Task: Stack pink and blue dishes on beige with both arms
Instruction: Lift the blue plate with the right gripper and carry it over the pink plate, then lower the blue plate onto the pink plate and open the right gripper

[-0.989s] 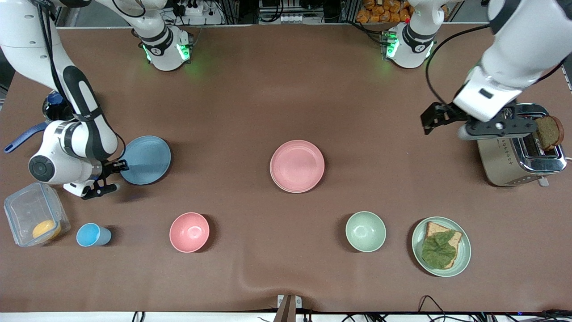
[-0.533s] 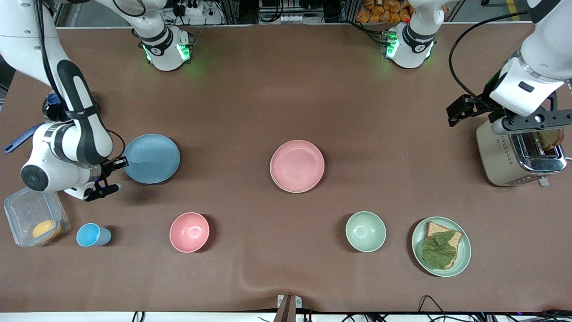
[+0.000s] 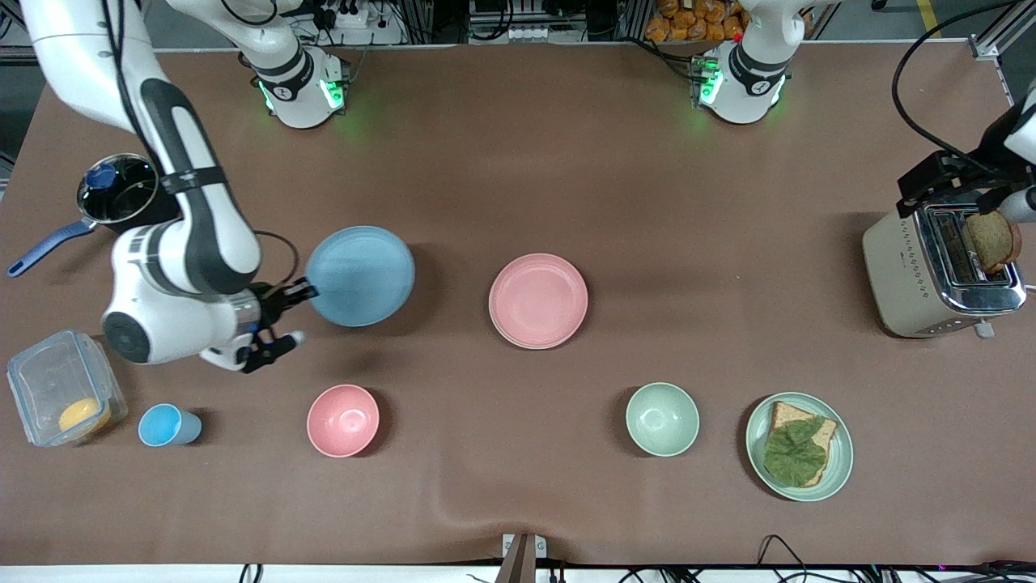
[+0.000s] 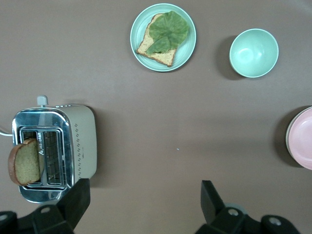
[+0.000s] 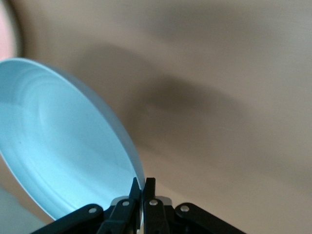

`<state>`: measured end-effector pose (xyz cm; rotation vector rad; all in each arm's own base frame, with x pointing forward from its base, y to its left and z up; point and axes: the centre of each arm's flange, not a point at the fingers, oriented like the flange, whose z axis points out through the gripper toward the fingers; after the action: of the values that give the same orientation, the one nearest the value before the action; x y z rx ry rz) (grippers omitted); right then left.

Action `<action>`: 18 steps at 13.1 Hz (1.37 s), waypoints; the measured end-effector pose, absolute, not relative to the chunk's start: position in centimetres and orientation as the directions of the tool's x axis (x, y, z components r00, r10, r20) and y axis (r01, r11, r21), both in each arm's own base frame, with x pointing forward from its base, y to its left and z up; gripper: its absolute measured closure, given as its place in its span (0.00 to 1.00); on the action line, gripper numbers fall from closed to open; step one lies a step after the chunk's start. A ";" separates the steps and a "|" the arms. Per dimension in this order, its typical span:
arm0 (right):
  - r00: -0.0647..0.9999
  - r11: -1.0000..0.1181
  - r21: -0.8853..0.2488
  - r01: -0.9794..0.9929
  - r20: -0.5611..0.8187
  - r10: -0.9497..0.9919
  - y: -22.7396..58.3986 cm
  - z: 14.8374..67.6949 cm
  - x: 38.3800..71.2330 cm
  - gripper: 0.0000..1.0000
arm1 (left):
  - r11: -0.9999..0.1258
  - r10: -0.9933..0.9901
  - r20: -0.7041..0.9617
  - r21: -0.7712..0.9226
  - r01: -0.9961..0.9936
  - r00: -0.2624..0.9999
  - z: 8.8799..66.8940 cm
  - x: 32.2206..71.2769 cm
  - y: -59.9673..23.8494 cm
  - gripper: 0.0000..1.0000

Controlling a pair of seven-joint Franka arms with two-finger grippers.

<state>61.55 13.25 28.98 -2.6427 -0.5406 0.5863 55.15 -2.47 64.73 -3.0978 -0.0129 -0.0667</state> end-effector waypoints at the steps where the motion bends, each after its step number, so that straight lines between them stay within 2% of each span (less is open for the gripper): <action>1: 0.854 -0.854 -0.453 0.257 -0.307 0.419 16.5 29.2 61.3 0.96 | -0.999 0.004 0.041 -0.043 0.006 0.999 64.6 55.2 -2.6 0.00; 4: 0.906 -0.863 -0.458 0.212 -0.240 0.350 27.0 29.5 59.9 0.96 | -0.999 -0.019 0.038 -0.043 -0.017 0.999 64.5 55.1 -3.8 0.00; 7: 0.921 -0.848 -0.495 0.188 -0.212 0.328 35.1 26.3 57.3 0.96 | -0.999 -0.019 0.036 -0.043 -0.017 0.999 64.4 55.1 -3.8 0.00; 11: 0.939 -0.857 -0.491 0.159 -0.193 0.285 36.8 22.5 57.0 0.96 | -0.999 -0.023 0.033 -0.043 -0.022 0.999 64.3 55.1 -4.0 0.00; 17: 0.947 -0.857 -0.487 0.170 -0.159 0.278 38.6 21.3 57.2 0.96 | -0.999 -0.026 0.026 -0.043 -0.025 0.999 63.9 55.1 -4.2 0.00; 18: 0.949 -0.856 -0.487 0.172 -0.152 0.277 38.8 21.2 57.3 0.89 | -0.999 -0.026 0.025 -0.043 -0.025 0.999 63.9 55.1 -4.2 0.00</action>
<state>57.30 38.85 21.15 -2.6183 -0.3211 0.2981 55.11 -4.20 63.89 -3.0984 0.0399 -0.0399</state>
